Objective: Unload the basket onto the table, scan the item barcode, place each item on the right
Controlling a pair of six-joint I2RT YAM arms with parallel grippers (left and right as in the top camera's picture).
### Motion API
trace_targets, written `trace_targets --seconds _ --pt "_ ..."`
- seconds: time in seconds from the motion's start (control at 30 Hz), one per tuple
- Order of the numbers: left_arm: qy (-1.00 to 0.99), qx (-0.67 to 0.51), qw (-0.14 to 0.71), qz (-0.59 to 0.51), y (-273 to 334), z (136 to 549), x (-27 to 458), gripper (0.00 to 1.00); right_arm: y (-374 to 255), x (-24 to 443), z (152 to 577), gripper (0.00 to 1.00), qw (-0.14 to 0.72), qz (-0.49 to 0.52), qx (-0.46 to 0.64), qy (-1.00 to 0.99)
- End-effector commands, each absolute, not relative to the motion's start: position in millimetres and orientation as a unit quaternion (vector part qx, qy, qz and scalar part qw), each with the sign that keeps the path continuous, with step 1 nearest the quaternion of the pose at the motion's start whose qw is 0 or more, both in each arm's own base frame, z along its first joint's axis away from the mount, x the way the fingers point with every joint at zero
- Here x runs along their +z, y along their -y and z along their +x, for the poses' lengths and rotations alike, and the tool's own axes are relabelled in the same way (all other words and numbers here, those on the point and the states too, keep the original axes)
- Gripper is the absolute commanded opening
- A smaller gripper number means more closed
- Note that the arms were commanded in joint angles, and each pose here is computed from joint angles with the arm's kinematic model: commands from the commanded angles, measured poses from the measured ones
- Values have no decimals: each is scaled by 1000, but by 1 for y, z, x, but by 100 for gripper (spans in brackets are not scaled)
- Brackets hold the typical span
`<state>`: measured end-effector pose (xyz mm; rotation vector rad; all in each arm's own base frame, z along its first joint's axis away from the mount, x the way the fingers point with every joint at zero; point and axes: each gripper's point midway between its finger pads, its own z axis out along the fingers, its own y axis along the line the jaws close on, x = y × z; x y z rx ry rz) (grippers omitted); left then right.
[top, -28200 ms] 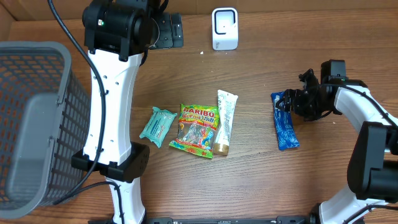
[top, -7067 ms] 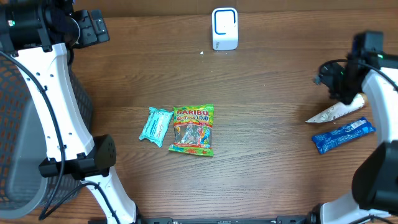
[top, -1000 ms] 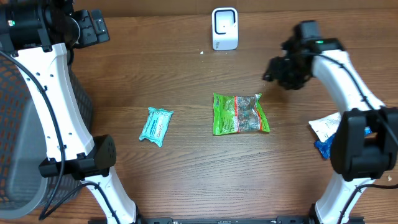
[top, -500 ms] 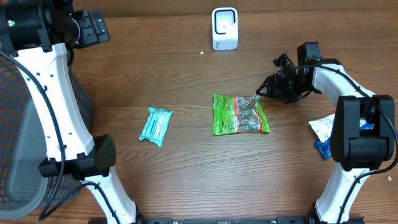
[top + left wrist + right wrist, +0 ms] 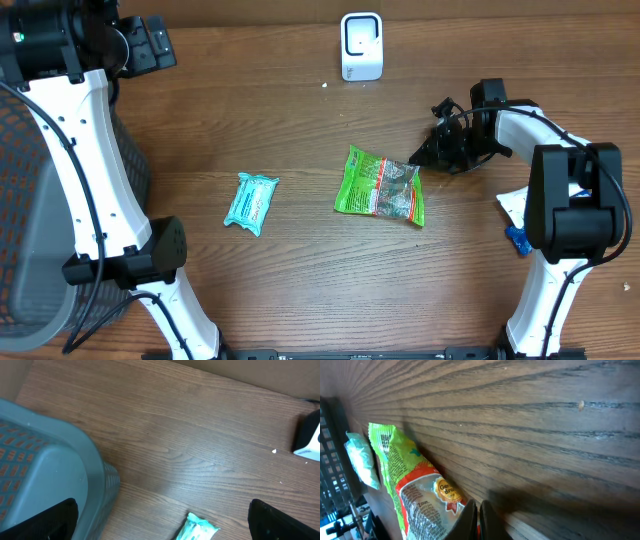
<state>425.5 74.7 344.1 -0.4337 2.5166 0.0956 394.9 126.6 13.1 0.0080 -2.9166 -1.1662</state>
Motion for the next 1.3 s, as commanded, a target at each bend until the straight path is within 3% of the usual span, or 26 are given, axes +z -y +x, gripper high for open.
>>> trace_targets --seconds 0.0,0.07,0.13,0.17,0.2,0.23,0.27,0.33,0.37,0.43,0.57,0.73,0.77,0.83,0.93,1.0,1.07,1.13,1.2,1.27 --pt "-946 37 283 -155 -76 428 339 100 -126 79 431 4 -71 34 -359 930" --pt "-946 37 283 -155 -76 428 339 100 -136 119 447 4 -130 80 -313 937" --pt "-946 37 283 -155 -76 428 339 100 -142 120 454 4 -155 107 -230 955" --pt "-946 37 283 -155 -76 428 339 100 -148 116 453 31 -156 118 -203 959" --pt "-946 37 283 -155 -76 428 339 100 -153 113 451 67 -155 122 -180 964" --pt "-946 37 283 -155 -76 428 339 99 -158 114 450 71 -156 127 -180 963" --pt "-946 37 283 -155 -76 428 339 100 -165 118 450 70 -157 124 -184 962" --pt "-946 37 283 -155 -76 428 339 100 -171 123 449 41 -147 72 -198 967" --pt "-946 37 283 -155 -76 428 339 100 -170 119 446 34 -132 39 -200 970" --pt "-946 37 283 -155 -76 428 339 100 -151 89 436 32 -94 -102 -148 979" --pt "-946 37 283 -155 -76 428 339 100 -166 36 416 22 -49 -149 -133 979" --pt "-946 37 283 -155 -76 428 339 99 -186 -10 382 22 -24 -164 -131 977" --pt "-946 37 283 -155 -76 428 339 100 -185 -14 381 30 -24 -167 -132 977" --pt "-946 37 283 -155 -76 428 339 100 -185 -11 392 73 -45 -158 -142 976" --pt "-946 37 283 -155 -76 428 339 100 -179 6 437 94 -131 -60 -163 976" --pt "-946 37 283 -155 -76 428 339 100 -177 21 452 95 -154 -26 -181 971" --pt "-946 37 283 -155 -76 428 339 100 -198 76 450 91 -116 -11 -294 949" --pt "-946 37 283 -155 -76 428 339 100 -216 103 434 78 -79 1 -353 932" --pt "-946 37 283 -155 -76 428 339 100 -235 93 414 59 -50 13 -336 941" --pt "-946 37 283 -155 -76 428 339 100 -244 69 411 52 -50 -15 -275 960"
